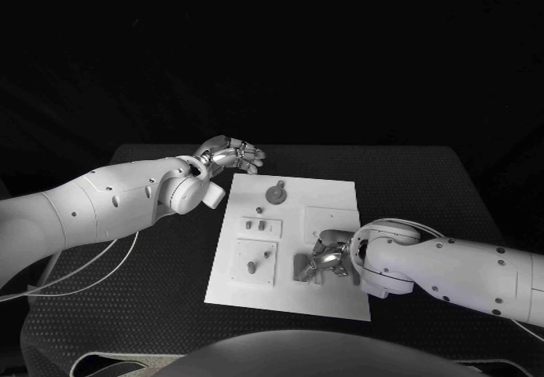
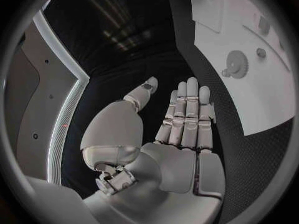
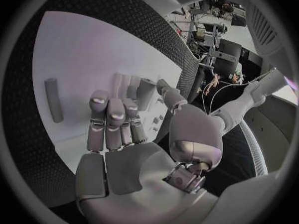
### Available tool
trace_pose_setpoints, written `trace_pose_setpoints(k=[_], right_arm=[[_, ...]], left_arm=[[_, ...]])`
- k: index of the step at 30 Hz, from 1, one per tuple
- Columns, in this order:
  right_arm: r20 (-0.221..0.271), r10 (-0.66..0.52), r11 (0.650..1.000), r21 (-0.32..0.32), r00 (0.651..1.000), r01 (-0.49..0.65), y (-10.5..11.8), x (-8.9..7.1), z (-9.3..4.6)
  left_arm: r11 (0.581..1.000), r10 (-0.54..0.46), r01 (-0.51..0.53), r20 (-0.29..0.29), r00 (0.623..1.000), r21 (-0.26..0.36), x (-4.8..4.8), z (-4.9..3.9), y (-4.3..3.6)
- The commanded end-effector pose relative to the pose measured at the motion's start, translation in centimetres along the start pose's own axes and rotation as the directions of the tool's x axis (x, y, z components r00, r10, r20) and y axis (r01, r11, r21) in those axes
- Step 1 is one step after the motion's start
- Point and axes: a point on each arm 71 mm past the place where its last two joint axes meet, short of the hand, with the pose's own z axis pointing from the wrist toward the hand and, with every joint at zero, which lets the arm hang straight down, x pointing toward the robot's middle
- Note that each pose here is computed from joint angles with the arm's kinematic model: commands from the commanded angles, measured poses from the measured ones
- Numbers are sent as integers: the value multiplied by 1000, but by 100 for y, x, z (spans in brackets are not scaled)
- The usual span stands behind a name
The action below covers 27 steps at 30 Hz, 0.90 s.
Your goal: Assemble the parts on the task board
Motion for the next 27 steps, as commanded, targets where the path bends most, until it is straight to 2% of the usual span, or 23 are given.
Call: trace_pose_setpoints(k=[1,13,17,23,27], right_arm=[[27,-39,999,21,999,38,-27,-14,6],[58,-85,996,26,995,84,-12,-14,7],[59,-85,996,24,995,83,-13,-13,4],[88,-76,997,27,993,74,-33,-38,-2],[86,-75,997,20,993,73,-47,-39,-11]], left_arm=[[1000,-9,9,-13,1000,8,14,2,-16],[1000,-9,9,-15,1000,7,15,0,-15],[1000,-9,9,-13,1000,7,8,-4,-14],[1000,-9,9,-14,1000,7,10,-3,-15],[1000,-9,9,-14,1000,7,10,-4,-15]])
